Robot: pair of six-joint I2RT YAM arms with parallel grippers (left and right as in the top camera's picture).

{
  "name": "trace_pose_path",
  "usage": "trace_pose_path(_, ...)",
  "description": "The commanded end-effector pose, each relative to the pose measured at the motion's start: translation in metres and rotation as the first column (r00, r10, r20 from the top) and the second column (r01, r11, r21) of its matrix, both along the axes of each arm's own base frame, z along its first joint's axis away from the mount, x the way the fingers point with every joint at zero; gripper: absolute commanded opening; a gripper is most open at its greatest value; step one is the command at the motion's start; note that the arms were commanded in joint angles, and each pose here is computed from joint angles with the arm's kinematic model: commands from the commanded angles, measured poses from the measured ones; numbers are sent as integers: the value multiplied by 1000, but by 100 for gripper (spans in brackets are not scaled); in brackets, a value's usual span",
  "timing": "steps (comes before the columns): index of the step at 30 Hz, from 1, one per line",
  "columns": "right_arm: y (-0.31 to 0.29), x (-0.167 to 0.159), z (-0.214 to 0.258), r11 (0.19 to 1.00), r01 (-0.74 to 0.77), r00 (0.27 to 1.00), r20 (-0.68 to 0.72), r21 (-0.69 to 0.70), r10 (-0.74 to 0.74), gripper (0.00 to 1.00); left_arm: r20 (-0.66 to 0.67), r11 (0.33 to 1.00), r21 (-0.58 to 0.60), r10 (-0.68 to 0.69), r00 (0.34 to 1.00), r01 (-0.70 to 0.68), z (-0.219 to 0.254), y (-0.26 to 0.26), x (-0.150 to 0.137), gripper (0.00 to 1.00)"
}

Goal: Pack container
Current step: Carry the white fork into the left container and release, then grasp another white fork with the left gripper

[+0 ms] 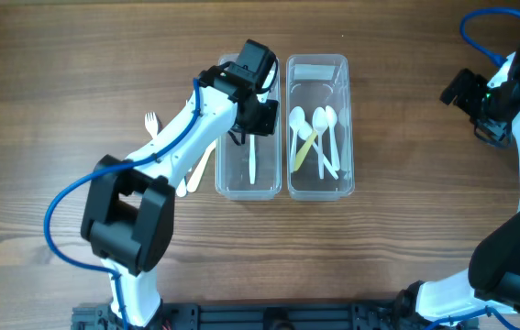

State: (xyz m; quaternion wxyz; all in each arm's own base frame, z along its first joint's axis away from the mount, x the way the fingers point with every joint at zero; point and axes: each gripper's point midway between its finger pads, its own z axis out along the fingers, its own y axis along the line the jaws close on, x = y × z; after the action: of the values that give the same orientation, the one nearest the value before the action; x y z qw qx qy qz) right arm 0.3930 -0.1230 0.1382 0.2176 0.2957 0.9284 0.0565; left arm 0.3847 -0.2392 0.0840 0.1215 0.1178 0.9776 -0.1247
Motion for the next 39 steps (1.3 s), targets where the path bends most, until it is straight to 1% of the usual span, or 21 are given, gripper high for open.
trace_pose_path(1, 5, -1, -6, 1000, -4, 1000, -11, 30, 4, 95, 135, 998, -53, 41, 990, -34, 69, 4, 6, 26)
trace_pose_path(2, 5, -1, -5, 1000, -3, 1000, -10, 30, 4, 95, 178, 998, -36, 58, 982, -53, 86, 13, 4, 30)
trace_pose_path(3, 5, -1, -5, 1000, -3, 1000, -10, 30, 3, 95, 216, 997, -6, 78, 973, -79, 101, 26, 2, 37)
trace_pose_path(4, 5, -1, -5, 1000, -4, 1000, -10, 30, 4, 95, 249, 993, 30, 102, 963, -113, 113, 41, 0, 42)
trace_pose_path(6, 5, -1, -5, 1000, -3, 1000, -10, 30, 4, 95, 275, 982, 86, 138, 951, -167, 125, 66, -5, 49)
trace_pose_path(7, 5, -1, -5, 1000, -4, 1000, -10, 30, 4, 95, 269, 966, 141, 171, 948, -214, 126, 90, -9, 51)
trace_pose_path(9, 5, -1, -5, 1000, -4, 1000, -10, 30, 4, 95, 217, 935, 226, 226, 950, -274, 113, 125, -15, 56)
trace_pose_path(11, 5, -1, -5, 1000, -3, 1000, -10, 30, 4, 95, 157, 907, 263, 296, 942, -329, 89, 156, -17, 57)
trace_pose_path(12, 5, -1, -5, 1000, -3, 1000, -10, 30, 4, 95, 114, 874, 286, 375, 920, -392, 66, 179, -19, 59)
trace_pose_path(13, 5, -1, -5, 1000, -3, 1000, -10, 30, 4, 95, 84, 854, 292, 426, 901, -431, 50, 193, -21, 60)
trace_pose_path(15, 5, -1, -5, 1000, -3, 1000, -10, 30, 4, 95, 8, 832, 262, 505, 863, -489, 14, 216, -22, 60)
trace_pose_path(17, 5, -1, -5, 1000, -3, 1000, -10, 30, 4, 95, -23, 812, 235, 554, 832, -534, -4, 233, -19, 59)
trace_pose_path(19, 5, -1, -5, 1000, -3, 1000, -10, 30, 4, 95, -29, 796, 203, 588, 809, -571, -13, 248, -10, 59)
trace_pose_path(21, 5, -1, -5, 1000, -4, 1000, -10, 30, 4, 95, -24, 787, 177, 604, 796, -592, -18, 256, -1, 59)
trace_pose_path(24, 5, -1, -6, 1000, -3, 1000, -11, 31, 3, 95, -37, 864, 85, 500, 865, -496, -28, 242, 14, 57)
trace_pose_path(27, 6, -3, -6, 999, -4, 1000, -17, 32, 4, 95, -48, 896, 111, 437, 898, -430, -45, 241, 16, 56)
trace_pose_path(32, 6, -3, -6, 999, -4, 1000, -18, 32, 4, 95, -107, 889, 159, 448, 888, -430, -73, 247, 9, 56)
trace_pose_path(36, 6, -3, -7, 999, -4, 1000, -20, 33, 4, 95, -126, 888, 171, 449, 885, -426, -83, 248, 7, 55)
trace_pose_path(39, 6, -3, -7, 999, -3, 1000, -20, 33, 4, 95, -144, 889, 179, 448, 882, -422, -91, 247, 5, 52)
